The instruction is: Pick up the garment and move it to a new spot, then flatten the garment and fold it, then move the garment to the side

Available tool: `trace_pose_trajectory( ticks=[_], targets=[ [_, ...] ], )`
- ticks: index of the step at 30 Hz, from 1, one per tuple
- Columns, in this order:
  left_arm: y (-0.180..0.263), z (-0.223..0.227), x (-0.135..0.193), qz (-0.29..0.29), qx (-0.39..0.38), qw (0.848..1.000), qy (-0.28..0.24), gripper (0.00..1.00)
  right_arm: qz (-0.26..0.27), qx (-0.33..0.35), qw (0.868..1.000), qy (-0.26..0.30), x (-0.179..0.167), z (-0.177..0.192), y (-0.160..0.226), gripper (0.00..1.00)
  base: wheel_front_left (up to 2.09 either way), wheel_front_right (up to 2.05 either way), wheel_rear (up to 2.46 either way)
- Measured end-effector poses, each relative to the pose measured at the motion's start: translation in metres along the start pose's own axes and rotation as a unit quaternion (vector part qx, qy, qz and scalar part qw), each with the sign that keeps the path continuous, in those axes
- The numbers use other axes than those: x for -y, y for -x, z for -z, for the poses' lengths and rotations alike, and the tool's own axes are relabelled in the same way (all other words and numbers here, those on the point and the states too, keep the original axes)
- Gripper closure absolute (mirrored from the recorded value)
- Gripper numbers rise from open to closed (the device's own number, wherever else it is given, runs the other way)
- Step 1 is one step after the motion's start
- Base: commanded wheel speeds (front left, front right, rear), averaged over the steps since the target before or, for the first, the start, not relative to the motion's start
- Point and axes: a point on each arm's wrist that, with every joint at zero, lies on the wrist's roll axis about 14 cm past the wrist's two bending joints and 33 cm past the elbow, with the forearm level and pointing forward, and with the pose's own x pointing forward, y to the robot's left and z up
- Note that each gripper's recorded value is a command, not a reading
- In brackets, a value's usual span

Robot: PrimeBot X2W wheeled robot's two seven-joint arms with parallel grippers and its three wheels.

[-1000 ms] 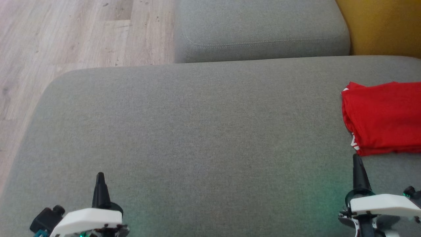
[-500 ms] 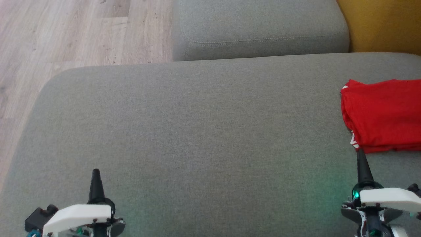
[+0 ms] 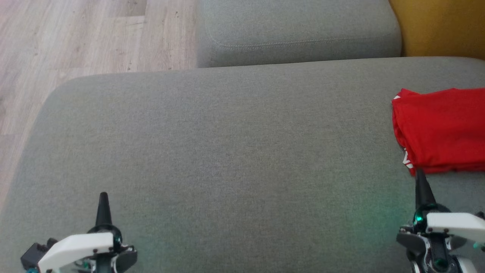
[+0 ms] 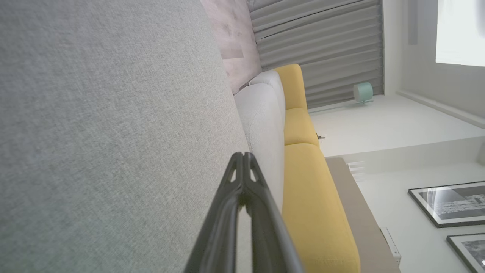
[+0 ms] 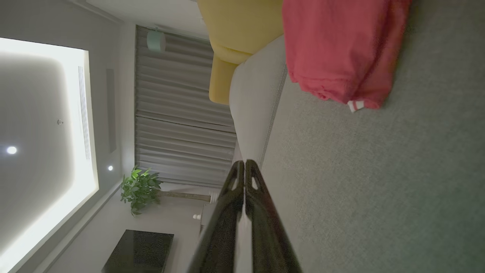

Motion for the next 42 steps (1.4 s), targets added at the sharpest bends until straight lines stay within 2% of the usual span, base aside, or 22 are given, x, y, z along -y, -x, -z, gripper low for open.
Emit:
trace_pose_trajectory(
  ticks=[21, 42],
  targets=[
    [-0.008, -0.010, 0.008, 0.025, 0.005, 0.993, 0.112, 1.00, -0.010, 0.008, 0.993, -0.116, -0.004, -0.010, -0.007, 1.00, 0.00, 0.00, 0.00],
    [-0.010, -0.014, 0.012, 0.031, 0.008, 0.993, 0.115, 1.00, -0.015, 0.006, 0.993, -0.118, -0.008, -0.011, -0.009, 1.00, 0.00, 0.00, 0.00]
  ],
)
